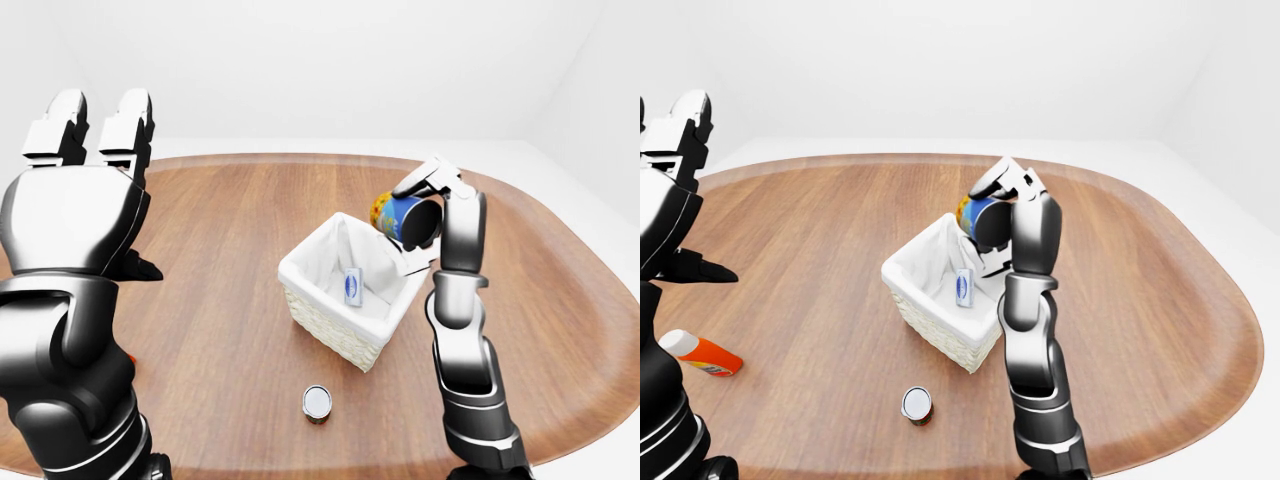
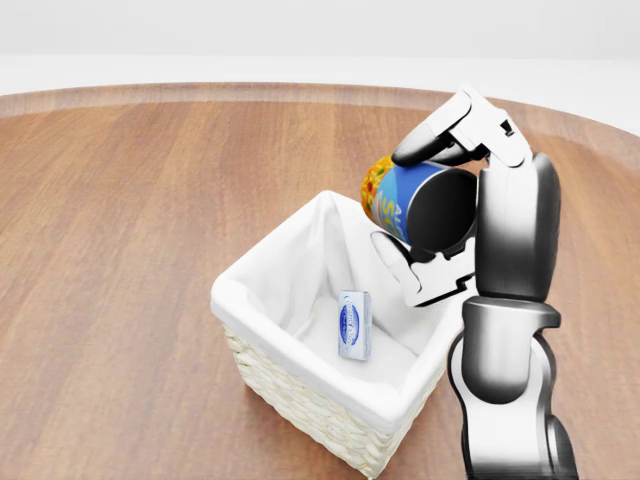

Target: Pick up the alphabet soup and the cream cheese box, and put them in the basket.

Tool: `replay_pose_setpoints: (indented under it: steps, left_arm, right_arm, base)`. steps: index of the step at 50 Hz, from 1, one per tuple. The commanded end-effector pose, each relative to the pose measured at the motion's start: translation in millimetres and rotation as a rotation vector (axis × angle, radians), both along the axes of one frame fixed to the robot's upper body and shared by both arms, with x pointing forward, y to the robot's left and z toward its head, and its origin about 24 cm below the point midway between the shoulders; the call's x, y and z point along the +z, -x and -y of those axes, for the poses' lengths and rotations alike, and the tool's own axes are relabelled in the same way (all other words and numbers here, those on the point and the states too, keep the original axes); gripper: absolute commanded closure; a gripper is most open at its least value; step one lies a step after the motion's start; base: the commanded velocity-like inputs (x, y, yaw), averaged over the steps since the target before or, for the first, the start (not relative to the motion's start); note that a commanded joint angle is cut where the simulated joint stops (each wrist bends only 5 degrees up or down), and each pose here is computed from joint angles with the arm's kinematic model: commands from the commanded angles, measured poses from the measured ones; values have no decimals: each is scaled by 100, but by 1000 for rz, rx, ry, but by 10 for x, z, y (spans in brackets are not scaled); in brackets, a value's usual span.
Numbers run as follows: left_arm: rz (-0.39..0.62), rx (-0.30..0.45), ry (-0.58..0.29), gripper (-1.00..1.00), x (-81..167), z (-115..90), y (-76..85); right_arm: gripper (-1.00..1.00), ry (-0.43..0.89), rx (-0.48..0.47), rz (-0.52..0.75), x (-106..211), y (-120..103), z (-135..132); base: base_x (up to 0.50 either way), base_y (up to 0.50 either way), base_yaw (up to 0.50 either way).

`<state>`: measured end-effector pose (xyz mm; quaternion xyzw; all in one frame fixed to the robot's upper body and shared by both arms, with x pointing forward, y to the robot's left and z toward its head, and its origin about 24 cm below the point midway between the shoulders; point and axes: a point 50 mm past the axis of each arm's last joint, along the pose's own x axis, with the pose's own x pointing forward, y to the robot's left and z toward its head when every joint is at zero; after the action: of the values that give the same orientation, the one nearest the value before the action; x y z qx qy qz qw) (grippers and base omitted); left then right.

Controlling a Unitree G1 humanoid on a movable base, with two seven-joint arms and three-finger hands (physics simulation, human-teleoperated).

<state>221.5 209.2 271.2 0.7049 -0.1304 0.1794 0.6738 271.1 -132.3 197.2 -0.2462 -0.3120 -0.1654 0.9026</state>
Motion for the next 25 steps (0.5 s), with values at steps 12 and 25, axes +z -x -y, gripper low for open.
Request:
replay_pose_setpoints:
  steps: [12,25]
  left_arm:
    - [-5,-2,1,-100,-8,-3,-2]
    - [-18,-1,7,-100,-36,-6,-18]
  right_arm:
    - [100,207,129,-110,42,-376,-470]
    - [100,545,204,-268,80,-485,-612]
  base:
    - [0,0,0]
    - [0,0,0]
